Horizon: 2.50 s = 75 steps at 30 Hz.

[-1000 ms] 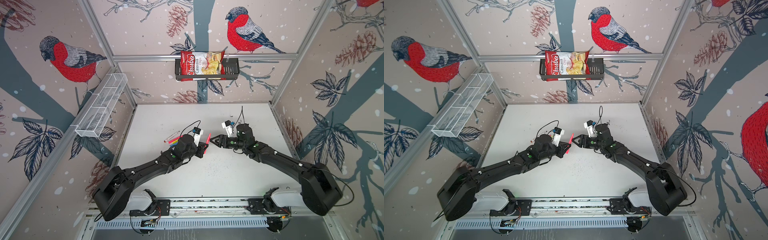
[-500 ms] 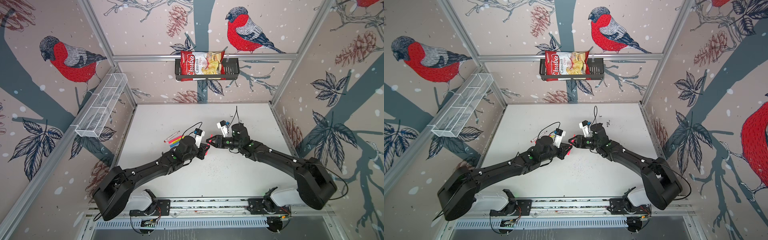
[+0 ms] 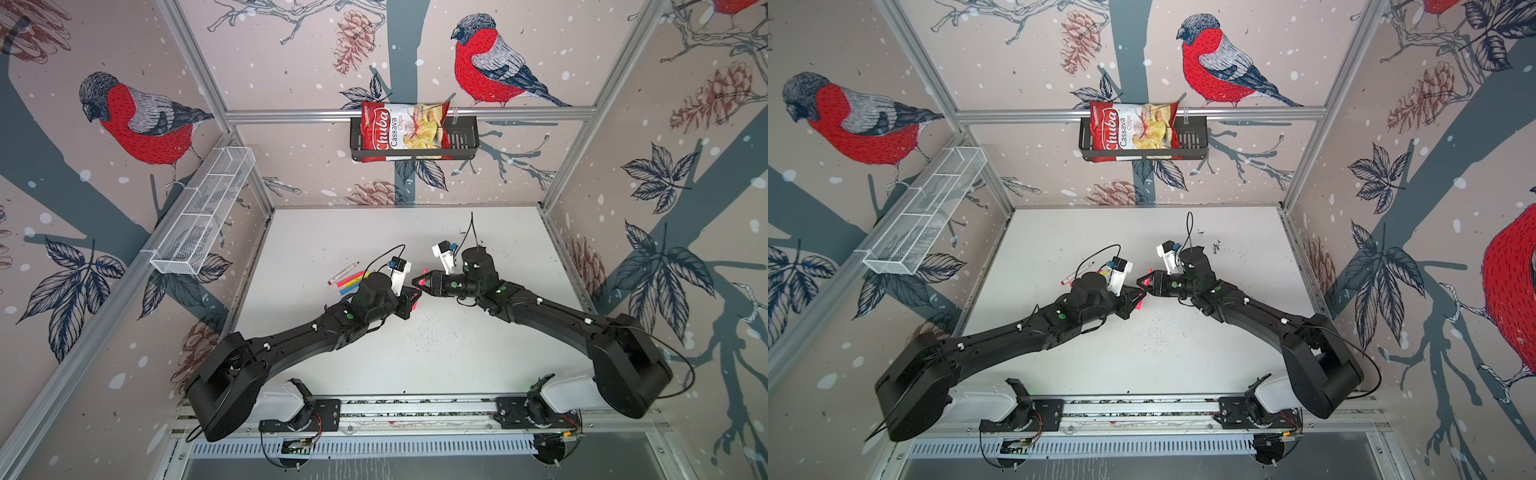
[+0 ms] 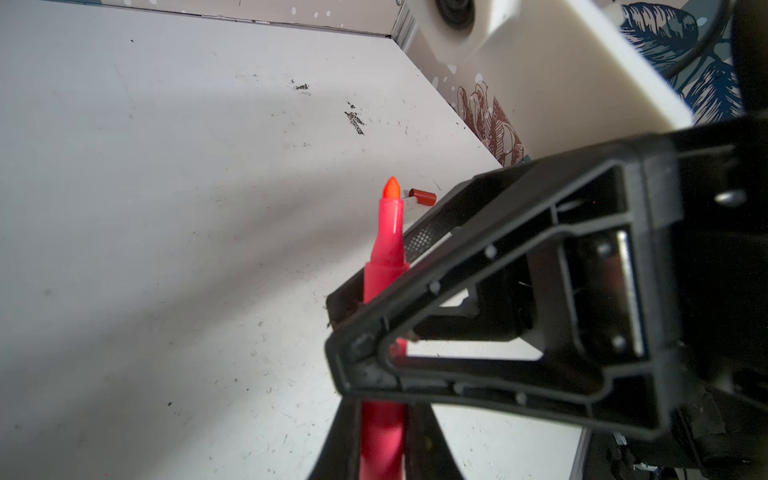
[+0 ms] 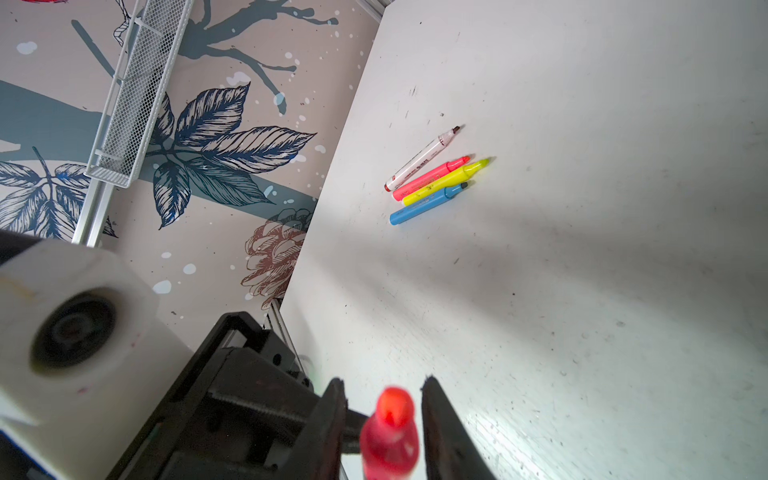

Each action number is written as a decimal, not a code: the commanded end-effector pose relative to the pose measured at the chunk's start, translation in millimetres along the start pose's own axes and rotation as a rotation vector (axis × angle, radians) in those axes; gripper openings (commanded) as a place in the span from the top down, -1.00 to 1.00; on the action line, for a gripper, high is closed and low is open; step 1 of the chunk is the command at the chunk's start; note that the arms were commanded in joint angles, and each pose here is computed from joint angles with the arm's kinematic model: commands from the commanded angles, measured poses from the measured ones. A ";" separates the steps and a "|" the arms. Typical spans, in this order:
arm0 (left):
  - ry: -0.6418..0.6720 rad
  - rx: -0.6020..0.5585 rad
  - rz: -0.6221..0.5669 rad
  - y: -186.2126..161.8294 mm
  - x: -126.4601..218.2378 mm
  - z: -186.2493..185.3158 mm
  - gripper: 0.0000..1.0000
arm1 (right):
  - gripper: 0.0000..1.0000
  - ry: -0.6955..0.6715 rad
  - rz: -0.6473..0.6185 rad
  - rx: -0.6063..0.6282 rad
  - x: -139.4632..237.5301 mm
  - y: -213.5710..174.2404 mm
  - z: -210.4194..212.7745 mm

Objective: Insert the pens into the pen caps

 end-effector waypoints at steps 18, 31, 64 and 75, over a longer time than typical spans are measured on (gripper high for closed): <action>-0.044 -0.001 -0.032 6.0 1.1 -8.6 0.57 | 0.71 0.026 -0.039 0.022 3.8 9.8 10.1; -0.033 0.005 0.011 -2.0 3.4 -6.0 0.33 | 0.75 -0.002 -0.041 0.046 8.0 10.5 10.1; -0.048 0.003 -0.009 -0.9 5.9 -7.0 1.00 | 0.20 -0.084 -0.038 0.069 12.9 12.0 7.7; -0.038 0.007 -0.078 -1.0 24.4 3.6 1.00 | -0.55 -0.289 -0.139 0.071 63.6 35.6 -4.6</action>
Point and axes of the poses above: each gripper's point midway between its finger pads, its own x axis back along the fingers, its own z axis along the line the jaws close on, y = z × x, the point moved 3 cm from there along x, back along the fingers, and after that the axes turned 10 degrees about x, right-handed, at the moved point
